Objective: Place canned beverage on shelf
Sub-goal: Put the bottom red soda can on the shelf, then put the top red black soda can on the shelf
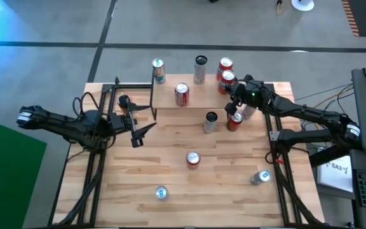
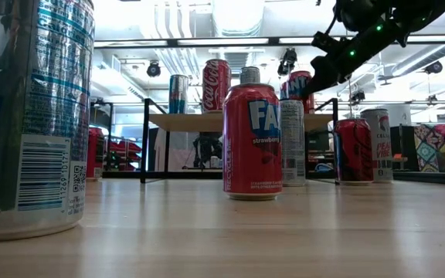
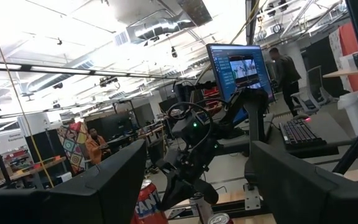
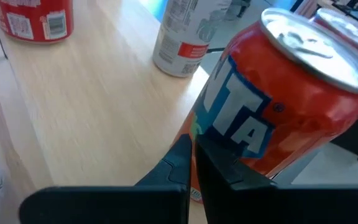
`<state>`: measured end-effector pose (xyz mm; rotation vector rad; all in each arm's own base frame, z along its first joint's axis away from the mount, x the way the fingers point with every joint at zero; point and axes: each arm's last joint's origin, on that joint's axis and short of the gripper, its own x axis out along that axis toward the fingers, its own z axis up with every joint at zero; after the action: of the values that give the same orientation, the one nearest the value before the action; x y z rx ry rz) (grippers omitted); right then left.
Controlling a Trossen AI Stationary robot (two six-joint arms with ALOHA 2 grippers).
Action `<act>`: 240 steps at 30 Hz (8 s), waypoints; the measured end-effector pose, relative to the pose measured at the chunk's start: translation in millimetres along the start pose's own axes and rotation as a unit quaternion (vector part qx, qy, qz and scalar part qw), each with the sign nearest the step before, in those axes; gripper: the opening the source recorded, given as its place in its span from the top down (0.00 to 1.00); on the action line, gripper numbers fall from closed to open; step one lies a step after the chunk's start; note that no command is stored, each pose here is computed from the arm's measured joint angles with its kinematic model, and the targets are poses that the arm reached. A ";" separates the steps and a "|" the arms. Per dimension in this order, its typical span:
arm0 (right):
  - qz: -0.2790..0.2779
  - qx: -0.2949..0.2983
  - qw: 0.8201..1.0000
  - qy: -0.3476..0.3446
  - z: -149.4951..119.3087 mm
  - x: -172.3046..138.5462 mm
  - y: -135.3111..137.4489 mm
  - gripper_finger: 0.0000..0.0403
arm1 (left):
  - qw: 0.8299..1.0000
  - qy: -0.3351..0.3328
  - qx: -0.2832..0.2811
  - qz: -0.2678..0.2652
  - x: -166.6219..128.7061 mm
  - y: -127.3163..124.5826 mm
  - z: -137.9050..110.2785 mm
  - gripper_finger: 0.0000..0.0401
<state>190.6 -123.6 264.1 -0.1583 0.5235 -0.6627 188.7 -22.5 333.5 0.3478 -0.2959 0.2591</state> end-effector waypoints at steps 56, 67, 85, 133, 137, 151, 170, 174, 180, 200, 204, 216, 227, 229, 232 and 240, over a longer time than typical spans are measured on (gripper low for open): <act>-0.002 0.012 1.000 -0.006 -0.1 11.1 -0.2 0.97 | 1.000 0.000 -0.006 0.000 0.0 0.0 0.1 0.32; 0.038 0.041 0.997 -0.047 8.4 -5.9 1.2 0.97 | 1.000 0.000 -0.009 0.000 0.0 0.0 0.0 0.32; 0.141 0.073 0.982 -0.101 22.9 -34.3 28.4 0.97 | 0.991 0.078 -0.068 0.080 5.9 -1.7 -11.7 0.32; 0.238 0.054 0.969 -0.038 64.4 -71.6 16.6 0.97 | 0.548 0.809 -0.146 0.156 7.1 177.8 -54.8 0.32; 0.238 0.054 0.969 -0.035 64.1 -70.0 17.2 0.97 | 0.534 0.816 -0.152 0.160 8.1 185.1 -66.2 0.32; 0.236 0.040 0.971 -0.020 62.5 -60.7 20.7 0.97 | 0.557 0.802 -0.112 0.182 12.7 191.1 -69.6 0.32; 0.236 0.046 0.970 -0.019 62.6 -60.7 20.6 0.97 | 0.510 0.838 -0.076 0.177 0.0 182.8 -93.1 0.13; 0.236 0.048 0.970 -0.021 62.9 -60.7 20.6 0.97 | 0.489 0.850 -0.088 0.175 -5.2 178.3 -98.9 0.11; 0.236 0.055 0.970 -0.021 63.3 -60.7 20.5 0.97 | 0.526 0.820 -0.122 0.190 -1.3 181.6 -108.1 0.10; 0.236 0.068 0.969 -0.018 63.3 -60.7 20.5 0.97 | 0.528 0.814 -0.151 0.191 -14.2 177.5 -137.0 0.11; 0.236 0.068 0.969 -0.019 63.5 -60.7 20.5 0.97 | 0.524 0.816 -0.148 0.194 -19.2 174.1 -147.3 0.11; 0.236 0.073 0.969 -0.018 63.5 -60.7 20.4 0.97 | 0.515 0.820 -0.151 0.196 -30.0 165.4 -165.0 0.13; 0.235 0.073 0.969 -0.023 64.4 -60.8 20.3 0.97 | 0.516 0.817 -0.156 0.203 -31.3 164.2 -167.8 0.29; 0.235 0.073 0.969 -0.024 64.6 -60.8 20.2 0.97 | 0.516 0.817 -0.157 0.204 -31.2 164.0 -167.8 0.30; 0.235 0.073 0.969 -0.024 64.6 -60.8 20.3 0.97 | 0.516 0.816 -0.160 0.208 -31.3 164.1 -167.7 0.31; 0.235 0.076 0.969 -0.023 64.6 -60.8 20.3 0.97 | 0.516 0.815 -0.159 0.210 -31.9 164.0 -165.4 0.37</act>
<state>194.2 -71.4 338.5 0.0944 0.4415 -0.2317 149.8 181.3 222.9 -0.4597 1.5067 0.8877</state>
